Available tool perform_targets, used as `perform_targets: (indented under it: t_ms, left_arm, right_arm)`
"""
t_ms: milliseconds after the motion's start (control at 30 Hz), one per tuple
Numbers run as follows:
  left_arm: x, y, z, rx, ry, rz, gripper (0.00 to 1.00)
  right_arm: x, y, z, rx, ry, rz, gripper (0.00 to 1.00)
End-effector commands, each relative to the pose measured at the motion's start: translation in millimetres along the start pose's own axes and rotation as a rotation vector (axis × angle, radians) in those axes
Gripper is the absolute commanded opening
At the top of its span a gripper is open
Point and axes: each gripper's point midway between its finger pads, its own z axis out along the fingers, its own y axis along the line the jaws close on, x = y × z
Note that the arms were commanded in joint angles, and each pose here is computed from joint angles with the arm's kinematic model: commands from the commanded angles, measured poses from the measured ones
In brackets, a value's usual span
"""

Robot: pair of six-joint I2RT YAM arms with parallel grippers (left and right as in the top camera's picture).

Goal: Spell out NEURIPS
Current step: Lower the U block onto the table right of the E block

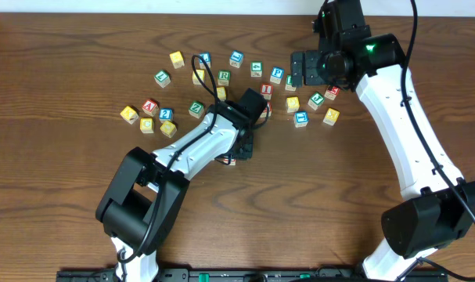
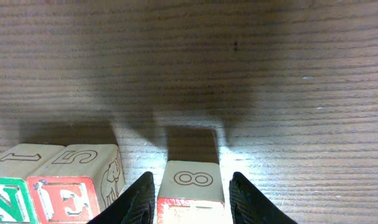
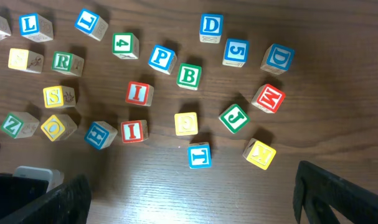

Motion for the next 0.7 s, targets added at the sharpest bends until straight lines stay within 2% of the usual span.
perform_targets:
  t_ms: [0, 233, 500, 667]
  left_arm:
    - [-21, -6, -35, 0.041, -0.103, 0.04, 0.38]
    - [-24, -9, -66, 0.088, -0.161, 0.08, 0.38]
    - [13, -32, -42, 0.102, -0.063, 0.175, 0.32]
    - [23, -37, -28, 0.102, -0.046, 0.158, 0.32]
  right_arm:
    - [-6, 4, -10, 0.001, -0.03, -0.022, 0.99]
    - [-6, 4, -10, 0.001, -0.03, -0.022, 0.99]
    - [-6, 4, -10, 0.001, -0.03, -0.022, 0.99]
    - [-6, 4, -10, 0.001, -0.03, -0.022, 0.99]
